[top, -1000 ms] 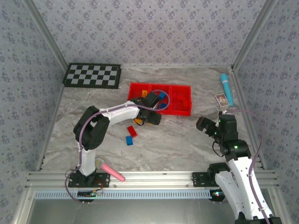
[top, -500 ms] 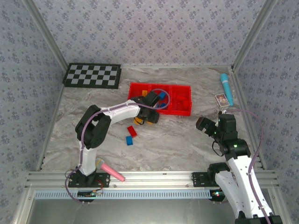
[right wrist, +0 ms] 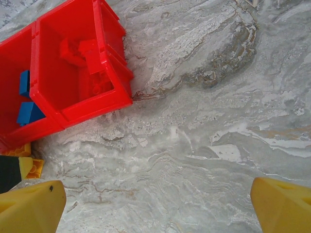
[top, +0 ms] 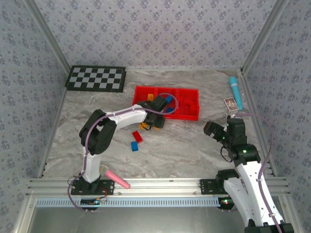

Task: Sort the legos into containers by color
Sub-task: Pick up the lego from the center of the table.

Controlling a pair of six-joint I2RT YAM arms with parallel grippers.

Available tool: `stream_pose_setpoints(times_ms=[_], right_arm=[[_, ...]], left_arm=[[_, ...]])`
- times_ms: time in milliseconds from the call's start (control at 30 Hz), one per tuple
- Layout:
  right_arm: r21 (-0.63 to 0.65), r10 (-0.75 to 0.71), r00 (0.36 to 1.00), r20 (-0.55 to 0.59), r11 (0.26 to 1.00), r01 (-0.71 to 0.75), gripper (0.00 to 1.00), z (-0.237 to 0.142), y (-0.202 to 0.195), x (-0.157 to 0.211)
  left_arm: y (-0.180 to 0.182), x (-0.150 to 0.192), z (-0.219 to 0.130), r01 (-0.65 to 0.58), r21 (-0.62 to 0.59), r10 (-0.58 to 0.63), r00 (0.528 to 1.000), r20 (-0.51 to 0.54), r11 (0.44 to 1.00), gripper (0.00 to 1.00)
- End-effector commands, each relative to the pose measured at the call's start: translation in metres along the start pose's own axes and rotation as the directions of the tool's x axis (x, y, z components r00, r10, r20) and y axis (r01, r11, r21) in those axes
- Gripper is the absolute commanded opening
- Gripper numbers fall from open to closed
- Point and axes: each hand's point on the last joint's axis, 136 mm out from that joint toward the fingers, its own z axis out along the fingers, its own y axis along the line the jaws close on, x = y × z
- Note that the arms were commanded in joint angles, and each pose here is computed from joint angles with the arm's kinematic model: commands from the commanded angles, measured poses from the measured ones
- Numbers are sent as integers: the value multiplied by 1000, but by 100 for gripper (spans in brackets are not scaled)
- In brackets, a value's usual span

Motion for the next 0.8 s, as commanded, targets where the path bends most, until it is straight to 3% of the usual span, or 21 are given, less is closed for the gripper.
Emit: stream_pose_setpoints(times_ms=[0,133,533,767], right_arm=[[-19,6,1000,17,1000,-6,100,-2,5,-5],[-16,5,1000,13,1000,-5,100,-2,4,-4],[-18,7,1000,15,1000,-7,100,-3,4,-3],[-20,8,1000,15,1000,-8,100,-3,5,-3]], left_arm=[[0,2,-6,4,-27,-5,1000,-11,1000,29],[1,0,-15,27,-30,-27,1000,8,999,23],[10,-15,-64,82,-27,-78,989,128,996,21],[39,-42,-102,139,-97,-115,968,224,986,22]])
